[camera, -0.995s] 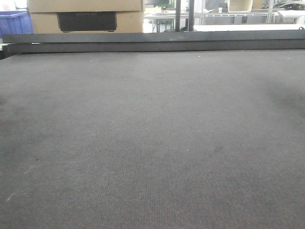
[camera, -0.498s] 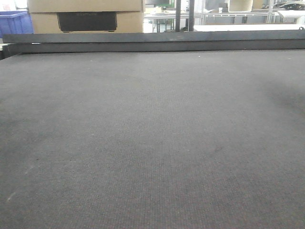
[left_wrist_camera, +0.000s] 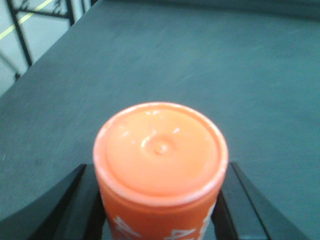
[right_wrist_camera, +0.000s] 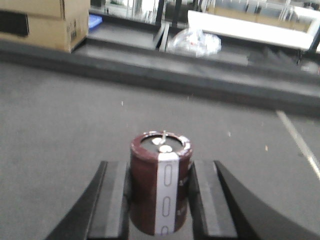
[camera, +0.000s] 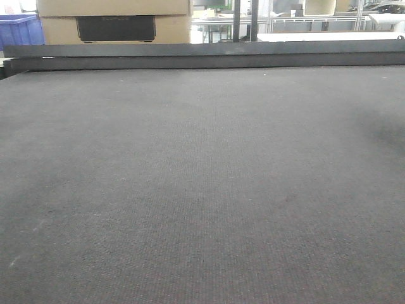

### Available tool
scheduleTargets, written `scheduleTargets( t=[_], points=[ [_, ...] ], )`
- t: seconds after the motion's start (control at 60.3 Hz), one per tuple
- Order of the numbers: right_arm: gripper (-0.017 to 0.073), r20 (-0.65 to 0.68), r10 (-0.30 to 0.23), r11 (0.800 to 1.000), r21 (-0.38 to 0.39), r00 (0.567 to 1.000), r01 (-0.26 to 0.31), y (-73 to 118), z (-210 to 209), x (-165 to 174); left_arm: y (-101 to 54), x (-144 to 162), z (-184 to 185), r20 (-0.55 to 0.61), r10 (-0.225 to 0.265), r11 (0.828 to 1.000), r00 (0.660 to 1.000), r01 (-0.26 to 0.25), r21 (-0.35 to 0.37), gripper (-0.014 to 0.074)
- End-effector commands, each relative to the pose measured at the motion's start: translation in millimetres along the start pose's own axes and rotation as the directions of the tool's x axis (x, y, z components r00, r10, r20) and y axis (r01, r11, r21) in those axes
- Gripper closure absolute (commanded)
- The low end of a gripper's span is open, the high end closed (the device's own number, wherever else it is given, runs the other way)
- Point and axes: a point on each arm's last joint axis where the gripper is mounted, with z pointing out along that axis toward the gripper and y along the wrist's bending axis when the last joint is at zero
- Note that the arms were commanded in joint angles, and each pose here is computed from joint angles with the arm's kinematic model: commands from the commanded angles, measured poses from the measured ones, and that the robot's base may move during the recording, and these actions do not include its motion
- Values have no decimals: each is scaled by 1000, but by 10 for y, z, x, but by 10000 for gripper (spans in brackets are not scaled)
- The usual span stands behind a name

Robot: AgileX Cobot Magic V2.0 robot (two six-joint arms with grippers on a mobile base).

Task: Place cylindrical capacitor in blue bin on shelf

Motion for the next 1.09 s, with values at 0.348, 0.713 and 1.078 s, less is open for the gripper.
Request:
scheduleTargets(
  t=[0.348, 0.713, 1.078],
  points=[
    [721, -42, -2, 998, -69, 999, -1, 131, -500, -140, -275, -680, -1521, 53, 57, 990, 997, -63, 130, 704],
    [721, -115, 56, 992, -108, 992, -69, 134, -1119, -78, -184, -607, -2202, 20, 79, 989, 997, -81, 125, 704],
    [721, 20, 106, 986, -131, 994, -102, 110, -1555, -177, -174, -627, -2289, 59, 74, 989, 996, -81, 124, 704]
  ],
)
